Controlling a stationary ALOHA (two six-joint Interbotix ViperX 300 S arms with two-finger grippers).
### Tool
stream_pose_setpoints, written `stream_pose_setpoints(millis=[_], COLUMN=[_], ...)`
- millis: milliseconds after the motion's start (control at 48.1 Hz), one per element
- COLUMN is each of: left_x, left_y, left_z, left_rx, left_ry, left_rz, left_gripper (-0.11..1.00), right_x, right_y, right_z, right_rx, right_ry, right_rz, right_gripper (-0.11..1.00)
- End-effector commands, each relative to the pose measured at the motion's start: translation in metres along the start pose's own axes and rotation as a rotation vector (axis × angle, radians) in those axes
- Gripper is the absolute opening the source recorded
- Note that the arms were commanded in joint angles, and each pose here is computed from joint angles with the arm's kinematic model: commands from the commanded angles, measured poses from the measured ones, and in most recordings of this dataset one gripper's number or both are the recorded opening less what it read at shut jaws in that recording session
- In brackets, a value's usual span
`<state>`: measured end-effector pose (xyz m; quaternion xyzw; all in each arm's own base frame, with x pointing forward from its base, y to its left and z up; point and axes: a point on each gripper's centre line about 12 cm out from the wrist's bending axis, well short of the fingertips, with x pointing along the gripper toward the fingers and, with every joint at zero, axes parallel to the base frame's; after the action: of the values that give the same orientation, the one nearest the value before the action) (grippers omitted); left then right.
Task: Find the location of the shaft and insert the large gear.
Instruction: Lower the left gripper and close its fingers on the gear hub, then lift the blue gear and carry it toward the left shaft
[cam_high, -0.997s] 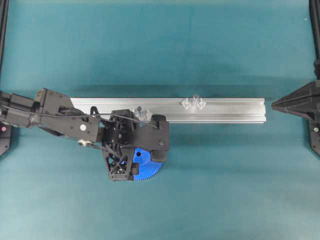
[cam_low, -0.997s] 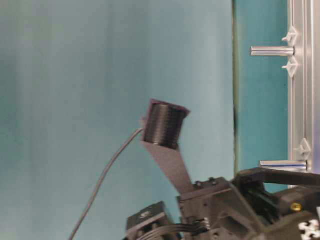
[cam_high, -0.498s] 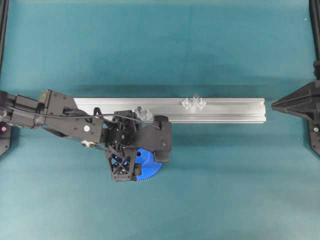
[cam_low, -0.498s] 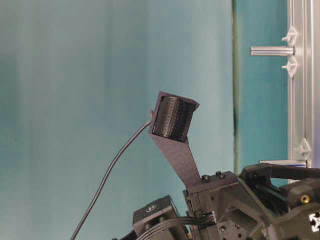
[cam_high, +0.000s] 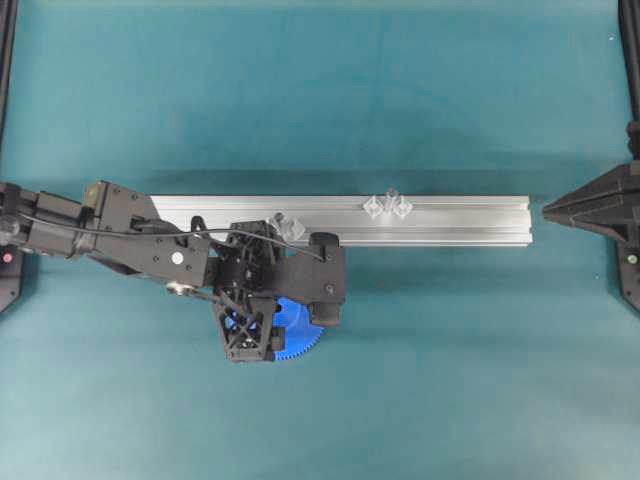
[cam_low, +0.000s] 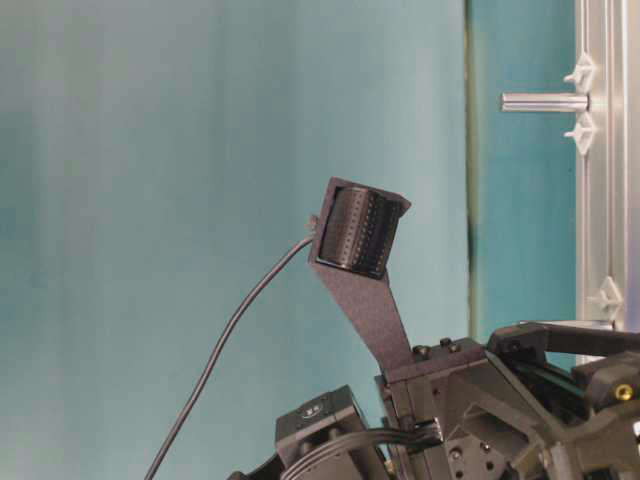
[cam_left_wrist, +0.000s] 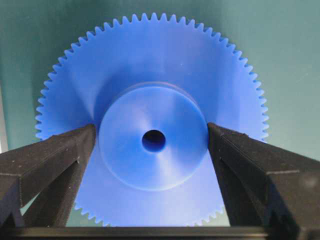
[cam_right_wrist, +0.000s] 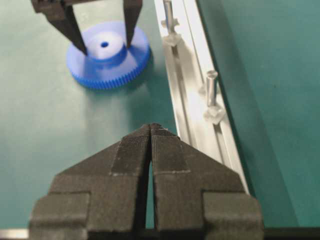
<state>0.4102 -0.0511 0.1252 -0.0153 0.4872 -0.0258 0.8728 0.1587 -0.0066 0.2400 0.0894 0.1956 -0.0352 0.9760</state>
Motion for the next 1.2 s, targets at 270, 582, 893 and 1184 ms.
stream_pose_setpoints(millis=[270, 582, 893, 1184], left_x=[0.0, -0.002, -0.024, -0.06], left_y=[-0.001, -0.001, -0.004, 0.0], left_z=[0.0, 0.004, 0.032, 0.06], left_rx=[-0.002, 0.013, 0.015, 0.095], left_ry=[0.05, 0.04, -0.054, -0.155], left_rz=[0.006, 0.005, -0.004, 0.001], left_gripper=[0.92, 0.71, 0.71, 0.71], right_x=[0.001, 0.001, 0.001, 0.001], right_y=[0.0, 0.0, -0.001, -0.002], right_z=[0.003, 0.003, 0.003, 0.002], right_rx=[0.008, 0.008, 0.011, 0.01], right_ry=[-0.009, -0.009, -0.012, -0.013], right_rz=[0.001, -0.001, -0.007, -0.012], right_gripper=[0.03, 0.03, 0.03, 0.03])
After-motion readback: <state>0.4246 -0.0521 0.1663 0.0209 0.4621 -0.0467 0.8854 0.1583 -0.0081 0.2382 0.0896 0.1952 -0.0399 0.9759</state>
